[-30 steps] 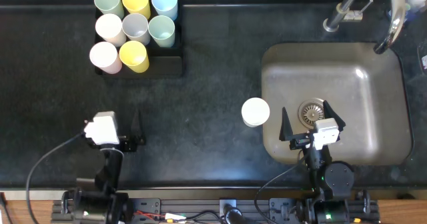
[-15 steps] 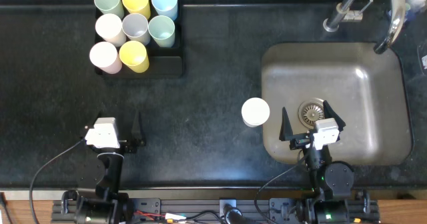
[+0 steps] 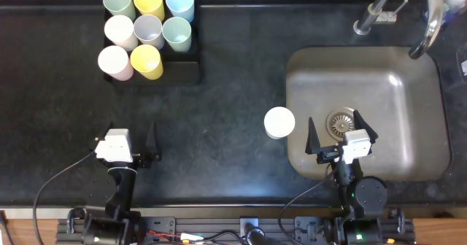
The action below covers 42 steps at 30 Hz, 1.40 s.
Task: Store Cups
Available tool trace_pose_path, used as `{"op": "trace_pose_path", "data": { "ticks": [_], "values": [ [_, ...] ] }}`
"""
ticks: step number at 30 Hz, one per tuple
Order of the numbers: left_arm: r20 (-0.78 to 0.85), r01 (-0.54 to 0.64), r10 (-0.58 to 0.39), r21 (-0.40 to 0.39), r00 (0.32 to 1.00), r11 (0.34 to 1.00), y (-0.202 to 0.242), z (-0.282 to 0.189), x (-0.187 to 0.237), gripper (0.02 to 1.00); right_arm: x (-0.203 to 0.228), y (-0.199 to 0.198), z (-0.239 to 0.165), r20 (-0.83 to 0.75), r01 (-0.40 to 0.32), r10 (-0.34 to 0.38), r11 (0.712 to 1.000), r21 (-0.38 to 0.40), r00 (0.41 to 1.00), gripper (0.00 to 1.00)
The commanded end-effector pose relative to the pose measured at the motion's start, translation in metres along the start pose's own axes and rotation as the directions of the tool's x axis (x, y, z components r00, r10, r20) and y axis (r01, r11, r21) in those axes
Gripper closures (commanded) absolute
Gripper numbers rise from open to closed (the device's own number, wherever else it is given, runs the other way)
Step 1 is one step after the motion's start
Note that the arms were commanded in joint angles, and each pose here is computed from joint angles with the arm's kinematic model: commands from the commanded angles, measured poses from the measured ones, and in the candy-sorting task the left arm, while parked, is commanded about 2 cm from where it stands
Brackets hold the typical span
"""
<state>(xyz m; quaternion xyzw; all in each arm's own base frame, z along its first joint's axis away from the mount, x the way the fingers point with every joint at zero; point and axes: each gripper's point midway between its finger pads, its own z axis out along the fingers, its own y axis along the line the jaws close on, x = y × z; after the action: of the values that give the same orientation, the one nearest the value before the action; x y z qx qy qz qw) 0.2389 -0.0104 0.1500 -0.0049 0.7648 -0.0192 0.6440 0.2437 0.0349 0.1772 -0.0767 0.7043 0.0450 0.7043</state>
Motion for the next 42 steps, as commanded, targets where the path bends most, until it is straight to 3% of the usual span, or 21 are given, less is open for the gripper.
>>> {"op": "trace_pose_path", "data": {
  "ticks": [1, 21, 26, 31, 34, 37, 42],
  "values": [
    [0.012, -0.022, 0.022, -0.006, 1.000, 1.000, 0.001, 0.000, -0.001, 0.020, 0.003, 0.001, 0.000, 0.000, -0.007, 0.007, 1.000, -0.005, 1.000, 0.003],
    [0.012, -0.022, 0.022, -0.007, 1.000, 1.000, 0.001, 0.000, -0.001, 0.020, 0.002, 0.001, 0.000, 0.002, -0.006, 0.006, 1.000, -0.006, 1.000, 0.003],
    [0.012, -0.022, 0.022, -0.007, 1.000, 1.000, 0.001, 0.000, -0.001, 0.020, -0.037, 0.007, -0.009, 0.019, -0.004, 0.005, 0.999, -0.042, 1.000, 0.003],
    [0.012, -0.022, 0.022, -0.006, 1.000, 1.000, 0.001, 0.000, -0.001, 0.020, -0.080, 0.011, -0.023, -0.184, -0.040, 0.025, 0.996, -0.078, 0.983, 0.003],
    [0.012, -0.022, 0.022, -0.006, 1.000, 1.000, 0.001, 0.000, -0.001, 0.020, -0.091, 0.013, -0.021, -0.368, -0.080, 0.041, 0.993, -0.090, 0.929, 0.005],
    [0.012, -0.022, 0.022, -0.006, 1.000, 1.000, 0.001, 0.000, -0.001, 0.020, -0.090, 0.019, -0.013, -0.569, -0.129, 0.049, 0.986, -0.101, 0.821, 0.003],
    [0.012, -0.022, 0.022, -0.006, 1.000, 1.000, 0.001, 0.000, -0.001, 0.020, -0.051, 0.043, -0.009, -0.826, -0.109, -0.078, 0.980, -0.166, 0.558, 0.005]
  ]
}}
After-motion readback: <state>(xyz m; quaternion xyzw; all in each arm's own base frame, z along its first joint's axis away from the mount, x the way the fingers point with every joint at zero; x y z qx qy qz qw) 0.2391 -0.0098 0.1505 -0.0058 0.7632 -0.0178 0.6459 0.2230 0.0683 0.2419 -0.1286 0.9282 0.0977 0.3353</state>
